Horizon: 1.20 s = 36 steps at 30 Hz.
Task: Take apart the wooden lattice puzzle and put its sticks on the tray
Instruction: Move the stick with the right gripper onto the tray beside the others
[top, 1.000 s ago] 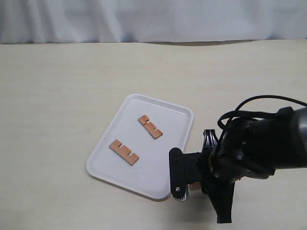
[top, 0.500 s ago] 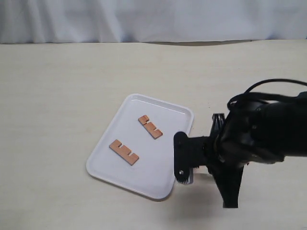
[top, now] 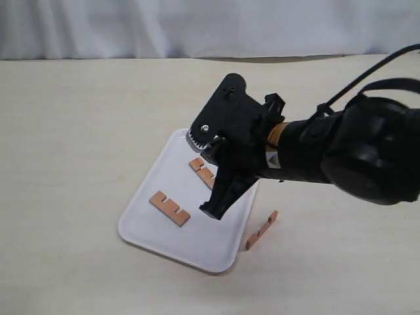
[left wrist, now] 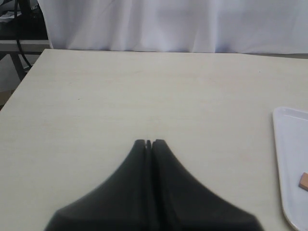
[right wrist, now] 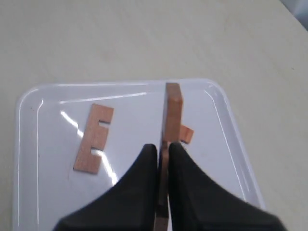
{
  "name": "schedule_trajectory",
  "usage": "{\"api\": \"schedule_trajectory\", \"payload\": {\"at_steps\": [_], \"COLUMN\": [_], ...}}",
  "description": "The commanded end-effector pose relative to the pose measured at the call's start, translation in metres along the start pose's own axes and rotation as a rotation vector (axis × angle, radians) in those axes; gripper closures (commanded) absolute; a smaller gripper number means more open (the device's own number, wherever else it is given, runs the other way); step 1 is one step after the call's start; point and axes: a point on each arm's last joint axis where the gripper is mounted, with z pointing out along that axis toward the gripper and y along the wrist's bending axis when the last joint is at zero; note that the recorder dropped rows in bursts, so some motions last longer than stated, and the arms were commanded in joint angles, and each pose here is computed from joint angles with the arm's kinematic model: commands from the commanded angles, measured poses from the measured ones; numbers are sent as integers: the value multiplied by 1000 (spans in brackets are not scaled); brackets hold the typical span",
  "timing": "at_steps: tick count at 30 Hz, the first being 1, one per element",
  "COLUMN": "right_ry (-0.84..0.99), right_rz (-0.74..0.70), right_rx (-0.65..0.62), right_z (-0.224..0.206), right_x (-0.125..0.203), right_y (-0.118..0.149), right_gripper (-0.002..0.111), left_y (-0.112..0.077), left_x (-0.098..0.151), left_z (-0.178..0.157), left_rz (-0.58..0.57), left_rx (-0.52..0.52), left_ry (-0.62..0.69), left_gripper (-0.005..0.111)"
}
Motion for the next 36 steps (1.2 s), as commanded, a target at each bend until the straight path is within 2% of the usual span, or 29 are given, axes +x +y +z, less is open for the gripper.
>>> {"api": "schedule_trajectory", "payload": {"at_steps": [1,5,7,10,12,15,21,26,29,33,36], "right_ry": [-6,122,173,226,238,201,69,110,197,483,625], "right_rz": [38,52,65,125,151,145,69,-41,-117,-233,-193], "right_rx": [-34,-50,-54,-52,-51,-51,-58,-14,27,62,36], "right_z": [32,58,67,75,77,69,28,-6,-19,-27,-25], "right_x": [7,18,22,27,28,14,-30,-46,-40,-15,2], "right_y": [6,8,9,10,11,13,25,13,7,-3,-15], "right_gripper": [104,103,96,76,58,43,41,41,41,41,41], "left_y": [0,0,0,0,0,0,0,0,0,0,0], "left_x": [0,0,0,0,0,0,0,0,0,0,0], "left_z": [0,0,0,0,0,0,0,0,0,0,0], "left_rz": [1,1,1,1,1,1,1,1,1,1,1], "left_rx": [0,0,0,0,0,0,0,0,0,0,0], "left_ry": [-6,-6,-6,-6,-6,-6,-6,-6,-6,-4,-4], "left_gripper": [107,107,107,107,107,107,107,107,107,107,107]}}
